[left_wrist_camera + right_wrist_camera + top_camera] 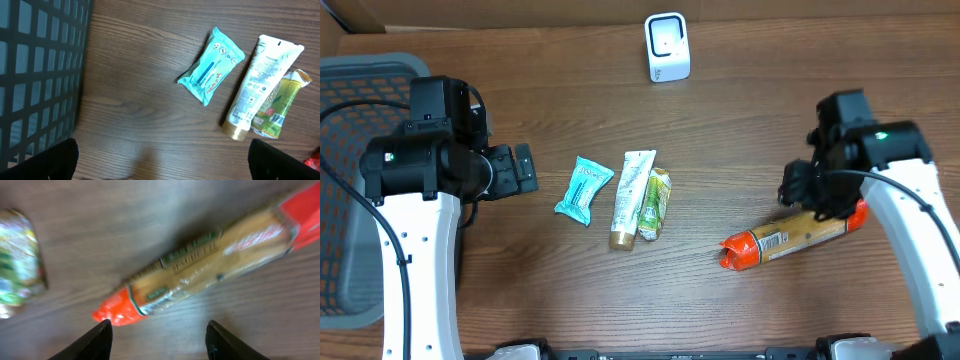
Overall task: Scan the item barcode
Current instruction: 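Lower the spaghetti pack and lay it horizontally on the right table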
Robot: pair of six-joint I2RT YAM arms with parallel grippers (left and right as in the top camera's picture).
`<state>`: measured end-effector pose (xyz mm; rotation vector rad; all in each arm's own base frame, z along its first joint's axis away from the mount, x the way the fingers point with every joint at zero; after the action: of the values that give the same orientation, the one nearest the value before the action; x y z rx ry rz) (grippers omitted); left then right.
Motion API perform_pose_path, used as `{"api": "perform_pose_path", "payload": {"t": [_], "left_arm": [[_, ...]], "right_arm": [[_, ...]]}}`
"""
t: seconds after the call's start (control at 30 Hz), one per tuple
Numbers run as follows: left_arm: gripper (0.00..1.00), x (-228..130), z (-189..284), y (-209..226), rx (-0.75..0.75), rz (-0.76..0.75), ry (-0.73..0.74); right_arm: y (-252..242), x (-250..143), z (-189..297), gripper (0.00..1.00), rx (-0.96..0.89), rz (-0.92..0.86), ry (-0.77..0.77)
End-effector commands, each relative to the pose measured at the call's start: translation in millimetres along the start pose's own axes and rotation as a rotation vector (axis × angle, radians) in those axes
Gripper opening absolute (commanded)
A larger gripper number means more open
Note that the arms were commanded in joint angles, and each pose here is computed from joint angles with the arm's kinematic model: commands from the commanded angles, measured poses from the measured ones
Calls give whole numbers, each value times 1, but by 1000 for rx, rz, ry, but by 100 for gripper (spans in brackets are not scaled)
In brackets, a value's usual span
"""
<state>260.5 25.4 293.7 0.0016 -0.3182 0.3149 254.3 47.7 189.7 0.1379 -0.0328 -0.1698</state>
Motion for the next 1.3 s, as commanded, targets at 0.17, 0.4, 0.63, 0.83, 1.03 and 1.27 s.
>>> {"api": "perform_pose_path", "payload": {"t": [0.17,0.4,0.63,0.83,1.03,1.27], "left_arm": [[100,2,2,2,9,-17,-9],[100,2,2,2,9,-17,-9],[100,2,2,2,9,-17,-9],[100,2,2,2,9,-17,-9],[100,2,2,2,9,-17,-9],[100,2,2,2,9,-17,-9]], "right_arm": [[-2,-15,-21,60,13,-11,66],[-2,-21,-32,61,35,-15,100],[-3,-23,-34,61,33,-17,108],[0,-19,-35,64,51,-13,86],[4,-8,-35,68,71,-5,36],[8,-10,-48,68,109,-8,68]]}}
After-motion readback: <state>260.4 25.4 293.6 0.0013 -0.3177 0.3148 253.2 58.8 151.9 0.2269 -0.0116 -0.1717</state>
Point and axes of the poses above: each gripper's point midway between its finger pads, its own z axis back along the fingers, its own y axis along the line the jaws close on, x = y × z, the point moved 5 cm from there along z, back along the fingers, and after that the axes turned 3 degrees about z, right-handed, at the moved point
